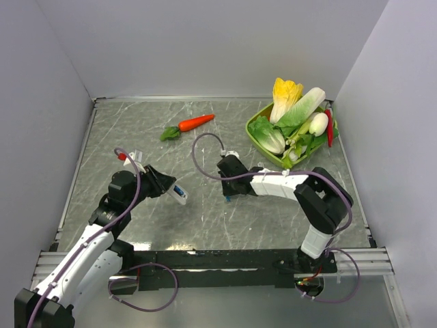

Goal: Load the batteries into the remote control
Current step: Move the battery to the center of the board.

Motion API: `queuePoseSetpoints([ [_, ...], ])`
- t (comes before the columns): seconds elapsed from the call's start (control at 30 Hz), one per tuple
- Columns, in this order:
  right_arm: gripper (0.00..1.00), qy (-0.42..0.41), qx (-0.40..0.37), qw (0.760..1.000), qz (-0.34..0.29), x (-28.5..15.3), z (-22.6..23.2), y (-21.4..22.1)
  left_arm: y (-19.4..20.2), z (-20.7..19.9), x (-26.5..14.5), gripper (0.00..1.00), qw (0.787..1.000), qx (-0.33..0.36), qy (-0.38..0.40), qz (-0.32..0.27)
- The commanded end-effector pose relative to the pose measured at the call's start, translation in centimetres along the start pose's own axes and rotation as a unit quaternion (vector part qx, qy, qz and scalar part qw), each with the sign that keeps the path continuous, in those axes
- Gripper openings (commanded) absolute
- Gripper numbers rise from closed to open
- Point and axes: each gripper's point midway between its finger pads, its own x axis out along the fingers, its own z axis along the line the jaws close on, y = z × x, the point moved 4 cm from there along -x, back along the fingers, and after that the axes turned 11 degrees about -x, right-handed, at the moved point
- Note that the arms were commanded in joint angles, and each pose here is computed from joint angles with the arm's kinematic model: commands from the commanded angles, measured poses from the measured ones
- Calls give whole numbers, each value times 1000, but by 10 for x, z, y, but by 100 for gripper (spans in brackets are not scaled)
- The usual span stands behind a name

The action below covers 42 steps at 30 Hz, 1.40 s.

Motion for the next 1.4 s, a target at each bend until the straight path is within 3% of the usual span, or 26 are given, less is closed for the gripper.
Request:
queuePoseSetpoints([
  [0.0,11,88,105,988,75,-8,-28,45,-12,-14,1,1,999,-11,26,-25],
  [0.23,20,113,137,981,75,-10,-33,48,-15,-16,-2,1,999,-9,23,-31],
  [0.33,37,91,119,987,64,-14,-29,40,-16,-17,-3,1,999,-10,23,-33],
  [0.5,52,63,88,992,57,-29,-23,26,-22,-24,-5,1,999,-6,29,-42],
  [0.63,74,42,57,997,33,-49,-21,11,-27,-31,-8,1,998,-1,36,-51],
  [0.73,83,18,2,1000,8,-70,-21,-2,-29,-31,-12,1,998,7,33,-56],
  [0.93,86,0,-149,989,-16,-104,-33,-18,-34,-36,-18,1,997,24,36,-63],
  [1.13,84,-79,-334,939,-27,-103,-30,-15,-37,-42,-27,1,996,44,39,-66],
  [1.27,85,-121,-473,872,-38,-94,-31,-12,-38,-46,-33,1,996,53,43,-66],
  [1.37,84,-153,-524,837,-45,-85,-32,-9,-36,-46,-35,1,996,54,46,-60],
])
